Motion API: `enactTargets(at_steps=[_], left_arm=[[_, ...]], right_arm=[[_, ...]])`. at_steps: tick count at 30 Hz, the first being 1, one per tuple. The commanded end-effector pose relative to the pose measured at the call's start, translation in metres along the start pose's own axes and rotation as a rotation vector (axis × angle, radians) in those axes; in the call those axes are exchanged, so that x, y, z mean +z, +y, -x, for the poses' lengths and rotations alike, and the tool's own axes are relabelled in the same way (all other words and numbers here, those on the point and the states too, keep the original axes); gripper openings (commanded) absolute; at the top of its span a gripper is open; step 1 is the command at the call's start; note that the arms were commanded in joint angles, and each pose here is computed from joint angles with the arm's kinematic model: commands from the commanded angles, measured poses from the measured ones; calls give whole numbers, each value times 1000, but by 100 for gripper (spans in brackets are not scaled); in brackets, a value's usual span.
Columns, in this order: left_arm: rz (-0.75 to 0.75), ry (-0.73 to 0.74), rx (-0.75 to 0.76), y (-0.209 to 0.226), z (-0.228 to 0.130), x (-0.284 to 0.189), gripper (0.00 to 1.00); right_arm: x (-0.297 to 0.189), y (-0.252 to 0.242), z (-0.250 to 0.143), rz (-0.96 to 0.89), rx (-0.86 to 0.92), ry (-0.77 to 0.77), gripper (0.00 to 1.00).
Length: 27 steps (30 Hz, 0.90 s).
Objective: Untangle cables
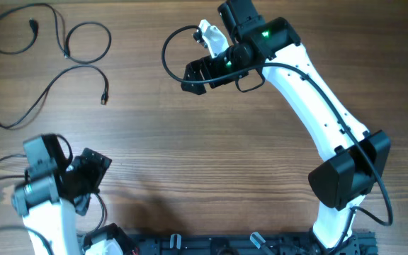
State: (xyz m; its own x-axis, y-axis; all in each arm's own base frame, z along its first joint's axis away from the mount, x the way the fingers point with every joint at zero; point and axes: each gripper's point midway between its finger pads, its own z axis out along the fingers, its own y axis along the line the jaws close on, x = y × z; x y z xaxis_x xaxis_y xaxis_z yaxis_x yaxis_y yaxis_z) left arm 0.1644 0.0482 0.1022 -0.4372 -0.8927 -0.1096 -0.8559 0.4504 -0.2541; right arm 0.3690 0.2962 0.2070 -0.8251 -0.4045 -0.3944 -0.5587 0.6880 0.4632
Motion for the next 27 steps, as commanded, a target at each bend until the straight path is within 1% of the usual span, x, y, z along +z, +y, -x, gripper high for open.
enactTargets(at_steps=[1, 3, 7, 10, 11, 12, 14, 17, 19, 21, 27], left_arm=[[-66, -15, -14, 1, -11, 9, 96], [-54, 0, -29, 6, -14, 22, 93], [4, 58, -41, 11, -14, 42, 94], [126, 97, -52, 27, -13, 57, 95], [198, 101, -86, 38, -12, 62, 95], [229, 108, -120, 42, -12, 66, 95], [265, 92, -157, 44, -5, 74, 95], [264, 20, -171, 41, 14, 84, 95], [306, -35, -210, 48, 22, 82, 95], [337, -55, -234, 54, 23, 79, 92], [331, -76, -285, 53, 26, 80, 84]], right_arm=[[-6, 4, 6, -4, -9, -25, 100], [-5, 4, 4, -4, -1, -17, 100], [-5, 4, 2, -4, 3, -8, 100], [-5, 4, 2, -4, 3, -8, 100], [-5, 4, 2, -5, 4, -7, 100], [-5, 4, 2, -4, 3, -8, 100], [-5, 4, 2, -4, 3, -8, 100], [-5, 4, 1, -5, 4, -6, 100], [-5, 4, 0, -5, 6, -1, 100], [-5, 4, 0, -5, 6, -1, 100], [-5, 4, 3, -5, -3, -13, 100]])
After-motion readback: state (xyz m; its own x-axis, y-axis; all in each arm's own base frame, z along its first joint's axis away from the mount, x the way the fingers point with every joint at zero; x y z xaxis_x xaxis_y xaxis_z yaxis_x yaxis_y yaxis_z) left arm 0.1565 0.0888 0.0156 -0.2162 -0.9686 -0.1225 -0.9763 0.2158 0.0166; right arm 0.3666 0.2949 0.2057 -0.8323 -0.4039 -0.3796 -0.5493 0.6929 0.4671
